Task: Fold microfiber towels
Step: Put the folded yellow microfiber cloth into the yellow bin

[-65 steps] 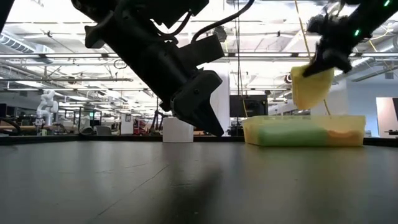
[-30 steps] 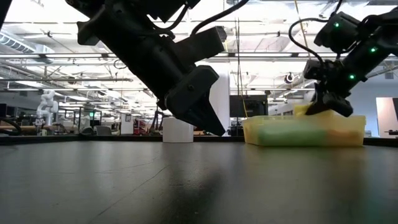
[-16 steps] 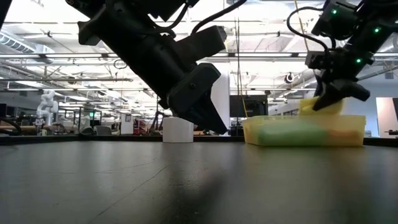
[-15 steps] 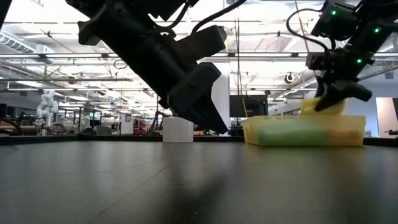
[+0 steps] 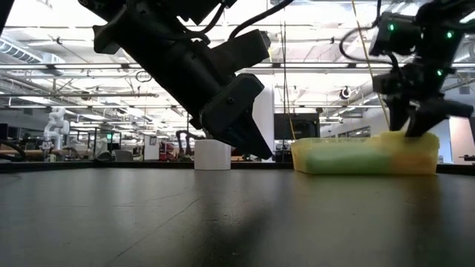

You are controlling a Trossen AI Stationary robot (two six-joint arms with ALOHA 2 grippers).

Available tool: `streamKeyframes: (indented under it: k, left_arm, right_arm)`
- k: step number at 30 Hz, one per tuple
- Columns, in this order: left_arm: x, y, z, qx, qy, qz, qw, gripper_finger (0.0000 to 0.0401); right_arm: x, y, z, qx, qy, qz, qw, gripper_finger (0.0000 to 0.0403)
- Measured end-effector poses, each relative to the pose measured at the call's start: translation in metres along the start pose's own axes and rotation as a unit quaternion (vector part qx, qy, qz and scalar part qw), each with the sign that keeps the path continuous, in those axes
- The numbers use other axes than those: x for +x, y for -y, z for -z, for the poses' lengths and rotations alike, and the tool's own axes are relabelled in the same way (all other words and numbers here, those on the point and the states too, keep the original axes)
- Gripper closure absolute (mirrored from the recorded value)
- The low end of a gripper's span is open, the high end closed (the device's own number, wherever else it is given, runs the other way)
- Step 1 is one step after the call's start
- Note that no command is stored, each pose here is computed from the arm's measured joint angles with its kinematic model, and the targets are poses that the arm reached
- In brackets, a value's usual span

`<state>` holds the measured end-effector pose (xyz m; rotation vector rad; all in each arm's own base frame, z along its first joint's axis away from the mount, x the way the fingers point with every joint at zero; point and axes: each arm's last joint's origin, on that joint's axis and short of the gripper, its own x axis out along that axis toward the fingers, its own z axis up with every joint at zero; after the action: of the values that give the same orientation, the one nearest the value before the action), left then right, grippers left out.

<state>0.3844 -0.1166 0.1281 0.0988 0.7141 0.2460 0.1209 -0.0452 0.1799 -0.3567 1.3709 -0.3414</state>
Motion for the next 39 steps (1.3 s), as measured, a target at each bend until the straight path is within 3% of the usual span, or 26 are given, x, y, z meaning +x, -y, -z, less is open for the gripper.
streamKeyframes:
  k: [7,12,18,26,34,39]
  left_arm:
    - [0.0,0.0,0.0,0.002,0.001,0.0,1.0,0.0377]
    - [0.0,0.0,0.0,0.003,0.0,0.001,1.0,0.0377]
    - [0.0,0.0,0.0,0.003,0.0,0.002,1.0,0.0377]
    - [0.0,0.0,0.0,0.003,0.001,0.002,1.0,0.0377]
    - [0.0,0.0,0.0,0.003,0.0,0.002,1.0,0.0377]
    - [0.0,0.0,0.0,0.003,0.0,0.002,1.0,0.0377]
  right_arm:
    - [-0.026,0.014,-0.016,0.029,0.055,-0.033,0.998,0.0151]
    - [-0.032,0.019,-0.019,0.056,0.071,-0.041,0.995,0.0154]
    - [-0.024,0.032,-0.016,0.112,0.029,0.013,0.993,0.0219]
    - [0.01,0.049,-0.024,0.155,-0.037,0.013,0.987,0.0389]
    - [0.056,0.065,-0.026,0.164,-0.103,-0.006,0.981,0.0383]
    - [0.057,0.071,-0.021,0.181,-0.108,0.009,0.977,0.04]
